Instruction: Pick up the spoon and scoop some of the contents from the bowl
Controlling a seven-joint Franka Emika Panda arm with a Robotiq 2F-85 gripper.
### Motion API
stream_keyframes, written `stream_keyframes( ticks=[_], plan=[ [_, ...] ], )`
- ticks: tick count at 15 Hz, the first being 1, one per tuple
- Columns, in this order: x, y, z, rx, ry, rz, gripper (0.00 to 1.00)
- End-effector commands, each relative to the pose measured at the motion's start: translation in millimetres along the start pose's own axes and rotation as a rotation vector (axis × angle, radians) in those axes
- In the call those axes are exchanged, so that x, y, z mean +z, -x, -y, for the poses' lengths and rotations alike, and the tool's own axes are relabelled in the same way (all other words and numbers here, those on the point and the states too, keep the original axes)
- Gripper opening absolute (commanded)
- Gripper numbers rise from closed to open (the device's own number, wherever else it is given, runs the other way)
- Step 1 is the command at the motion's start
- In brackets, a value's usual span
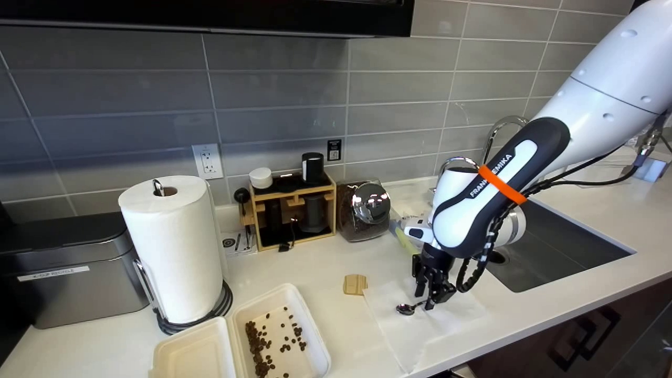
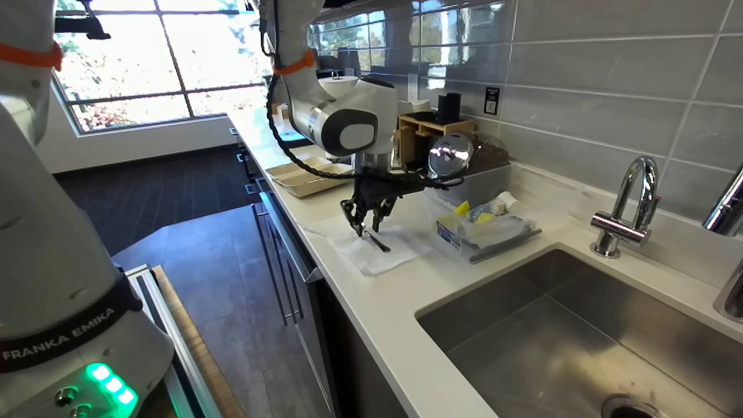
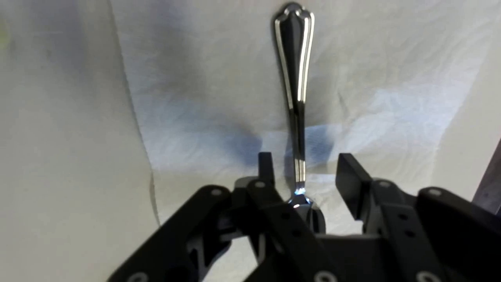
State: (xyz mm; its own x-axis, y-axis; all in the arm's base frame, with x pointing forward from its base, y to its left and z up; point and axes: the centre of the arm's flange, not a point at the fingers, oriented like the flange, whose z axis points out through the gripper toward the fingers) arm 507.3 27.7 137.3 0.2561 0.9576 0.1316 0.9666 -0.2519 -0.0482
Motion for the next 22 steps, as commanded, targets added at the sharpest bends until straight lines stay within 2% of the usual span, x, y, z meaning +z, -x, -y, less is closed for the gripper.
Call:
stream_keyframes(
  ticks=[1,4,5,6,7,8,11,12,17,22],
  plan=[
    [7.4,-1.3,-3.6,-0.007,0.020,0.012,0.39],
    [9.6,-2.6,-3.1,-0.019,0.015,0.022,0.34],
    [10.9,-2.8,-2.3,-0.021,0.014,0.026,0.29],
    [12.1,-3.0,-1.6,-0.024,0.012,0.029,0.31],
    [13.3,-2.9,-1.0,-0.025,0.009,0.030,0.25],
    [14.1,-2.5,-0.6,-0.026,0.008,0.033,0.27],
    [13.8,-2.8,1.1,-0.030,0.013,0.041,0.02],
    [10.4,-3.8,2.0,-0.030,0.021,0.043,0.00],
    [-14.7,-17.9,9.0,-0.008,0.017,0.032,0.02],
    [-54.9,-57.4,22.3,0.063,0.003,0.040,0.02]
  ],
)
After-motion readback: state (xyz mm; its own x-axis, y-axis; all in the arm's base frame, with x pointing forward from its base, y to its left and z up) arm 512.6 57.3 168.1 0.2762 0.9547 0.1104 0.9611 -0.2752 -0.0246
